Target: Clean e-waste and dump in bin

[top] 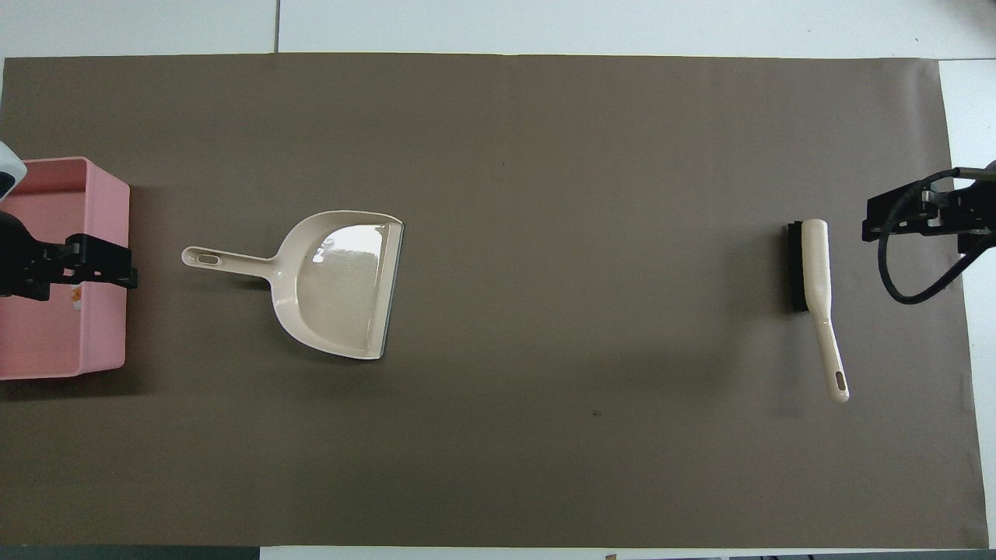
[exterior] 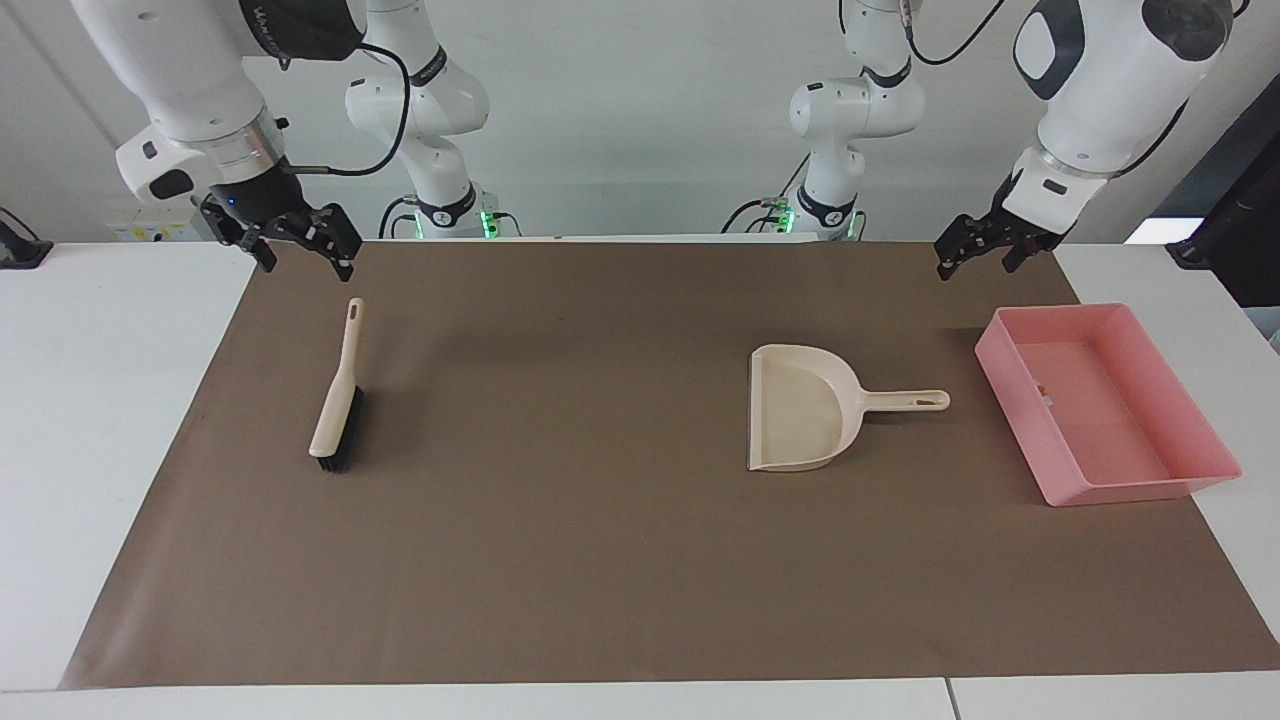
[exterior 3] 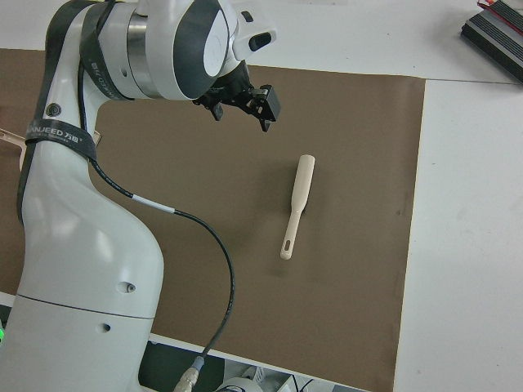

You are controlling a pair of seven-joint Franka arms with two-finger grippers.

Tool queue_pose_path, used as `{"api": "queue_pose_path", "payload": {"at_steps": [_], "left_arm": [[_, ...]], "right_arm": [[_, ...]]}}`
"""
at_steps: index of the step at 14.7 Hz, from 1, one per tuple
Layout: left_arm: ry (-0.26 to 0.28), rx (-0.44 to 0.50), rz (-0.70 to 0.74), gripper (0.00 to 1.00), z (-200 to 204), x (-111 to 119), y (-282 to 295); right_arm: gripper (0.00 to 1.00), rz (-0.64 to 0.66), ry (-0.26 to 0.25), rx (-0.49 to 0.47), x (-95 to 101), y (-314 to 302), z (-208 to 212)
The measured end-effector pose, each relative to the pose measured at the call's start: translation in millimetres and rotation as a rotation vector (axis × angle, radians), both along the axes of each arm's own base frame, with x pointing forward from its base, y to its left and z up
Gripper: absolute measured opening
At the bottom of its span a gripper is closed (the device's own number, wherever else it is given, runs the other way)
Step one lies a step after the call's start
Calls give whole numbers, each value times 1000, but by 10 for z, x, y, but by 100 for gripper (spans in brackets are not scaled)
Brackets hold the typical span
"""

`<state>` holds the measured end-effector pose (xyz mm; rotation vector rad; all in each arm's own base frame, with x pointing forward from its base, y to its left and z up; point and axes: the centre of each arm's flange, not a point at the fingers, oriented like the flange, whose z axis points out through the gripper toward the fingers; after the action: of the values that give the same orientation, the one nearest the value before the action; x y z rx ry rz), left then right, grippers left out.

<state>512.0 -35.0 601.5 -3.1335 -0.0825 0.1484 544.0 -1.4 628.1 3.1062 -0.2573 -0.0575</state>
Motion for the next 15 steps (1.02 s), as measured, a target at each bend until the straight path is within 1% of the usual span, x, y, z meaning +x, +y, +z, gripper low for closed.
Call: {"api": "queue_pose_path", "payload": {"at_steps": [2,6,10,13,15], "left_arm": [[-6,1,6,100,150,-53,28],[-35,-15,-4,100,329,-11,-39],[-18,-36,-3,100,319,110,-45],[-3,-35,-5,100,307,107,-41],[-2,-11,-43,100,303,105,-15]], "right_arm": [[100,0,0,0,0,0,1],[100,0,0,0,0,0,1],[100,0,0,0,0,1,1],[100,0,0,0,0,2,1],[100,0,0,0,0,2,1]]}}
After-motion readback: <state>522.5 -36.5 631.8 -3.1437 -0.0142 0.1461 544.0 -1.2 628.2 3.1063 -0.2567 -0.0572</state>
